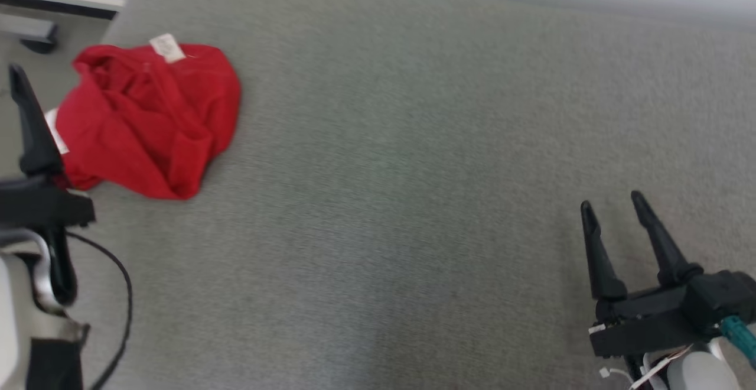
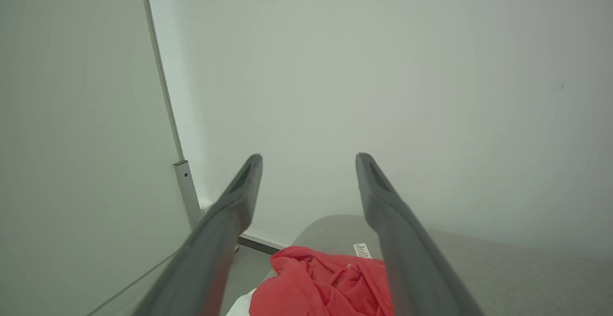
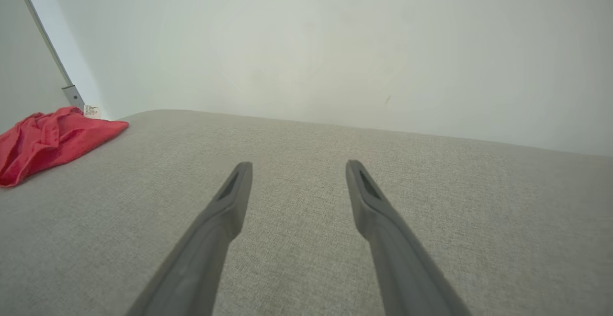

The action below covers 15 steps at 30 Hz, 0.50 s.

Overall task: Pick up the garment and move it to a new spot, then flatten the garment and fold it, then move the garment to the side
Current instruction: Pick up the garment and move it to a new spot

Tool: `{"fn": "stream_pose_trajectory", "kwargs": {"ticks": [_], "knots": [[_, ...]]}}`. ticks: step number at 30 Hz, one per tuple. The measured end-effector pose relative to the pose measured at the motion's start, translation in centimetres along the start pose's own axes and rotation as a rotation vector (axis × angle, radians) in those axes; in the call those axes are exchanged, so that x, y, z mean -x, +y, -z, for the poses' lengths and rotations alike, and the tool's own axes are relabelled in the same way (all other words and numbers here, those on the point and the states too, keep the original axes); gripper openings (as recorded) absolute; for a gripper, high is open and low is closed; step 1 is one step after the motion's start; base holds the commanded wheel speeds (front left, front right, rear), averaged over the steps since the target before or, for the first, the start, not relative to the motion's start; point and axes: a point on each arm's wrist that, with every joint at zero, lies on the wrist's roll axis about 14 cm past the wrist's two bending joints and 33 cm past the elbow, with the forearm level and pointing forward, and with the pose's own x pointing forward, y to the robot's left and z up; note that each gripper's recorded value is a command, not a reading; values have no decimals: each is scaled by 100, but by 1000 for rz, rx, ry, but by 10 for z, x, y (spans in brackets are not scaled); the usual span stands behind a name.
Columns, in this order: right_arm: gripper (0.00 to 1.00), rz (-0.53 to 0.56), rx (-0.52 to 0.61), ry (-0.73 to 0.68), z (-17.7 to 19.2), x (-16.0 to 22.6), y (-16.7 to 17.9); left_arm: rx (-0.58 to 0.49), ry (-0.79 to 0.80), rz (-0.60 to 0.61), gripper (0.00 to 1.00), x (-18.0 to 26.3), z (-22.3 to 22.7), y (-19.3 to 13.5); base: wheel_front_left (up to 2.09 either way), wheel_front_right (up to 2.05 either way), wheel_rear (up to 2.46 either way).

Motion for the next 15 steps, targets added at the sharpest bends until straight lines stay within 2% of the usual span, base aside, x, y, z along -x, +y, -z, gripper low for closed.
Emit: {"fn": "stream_pose_trajectory", "kwargs": {"ticks": [9, 15], "knots": [[100, 111, 27, 20, 12, 12, -45, -23, 114, 90, 100, -61, 52, -41, 0, 0, 0], [100, 165, 56, 48, 19, 22, -67, -27, 257, 110, 100, -76, 107, -57, 0, 0, 0]]}}
